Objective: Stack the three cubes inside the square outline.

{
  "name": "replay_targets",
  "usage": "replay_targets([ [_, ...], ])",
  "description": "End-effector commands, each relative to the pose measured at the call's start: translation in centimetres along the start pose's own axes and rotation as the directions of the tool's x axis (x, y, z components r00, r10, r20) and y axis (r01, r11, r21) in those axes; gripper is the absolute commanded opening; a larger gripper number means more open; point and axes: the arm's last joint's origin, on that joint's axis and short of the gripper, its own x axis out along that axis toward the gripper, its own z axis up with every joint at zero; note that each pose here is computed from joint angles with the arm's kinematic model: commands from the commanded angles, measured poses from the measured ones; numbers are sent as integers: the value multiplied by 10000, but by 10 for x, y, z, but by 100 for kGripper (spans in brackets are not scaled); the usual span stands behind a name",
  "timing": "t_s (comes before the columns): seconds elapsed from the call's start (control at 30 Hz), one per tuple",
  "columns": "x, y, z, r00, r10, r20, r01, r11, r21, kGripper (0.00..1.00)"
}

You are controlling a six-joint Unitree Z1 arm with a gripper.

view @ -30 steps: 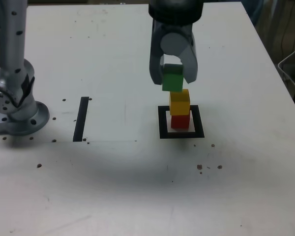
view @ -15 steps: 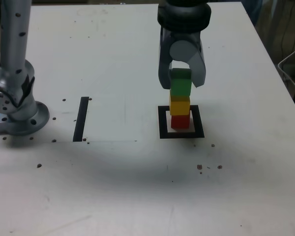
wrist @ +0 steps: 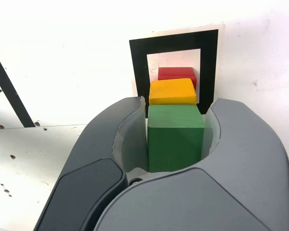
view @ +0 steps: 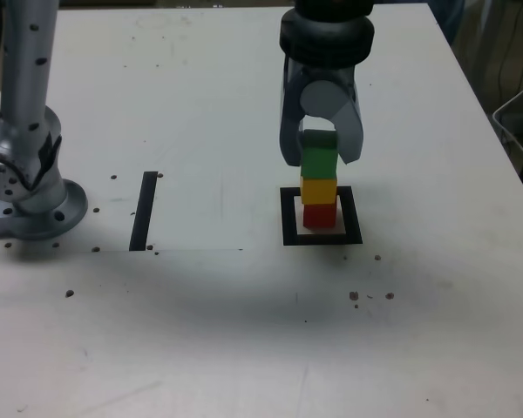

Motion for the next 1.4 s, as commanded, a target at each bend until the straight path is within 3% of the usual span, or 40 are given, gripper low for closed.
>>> replay_targets([
  [0.0, 1, 0, 0, 10000, 20, -34, -20, 10000, 2, 57],
  [0.17, 1, 0, -1, 10000, 74, -31, -74, 10000, 3, 87],
  [0.27, 1, 0, -2, 10000, 87, -47, -87, 10000, 4, 99],
  [0.63, -13, 2, -14, 9991, 327, 287, -327, 9995, -6, 99],
  [0.87, -41, 5, -46, 9965, 103, 826, -106, 9999, 37, 99],
  [1.03, -49, 5, -80, 9899, -316, 1384, 315, 9995, 28, 100],
  [1.23, -33, 3, -114, 9736, -795, 2140, 802, 9968, 55, 100],
  [1.3, -24, 3, -123, 9723, -813, 2191, 825, 9966, 38, 100],
  [1.37, -16, 3, -133, 9749, -731, 2104, 749, 9972, -5, 100],
])
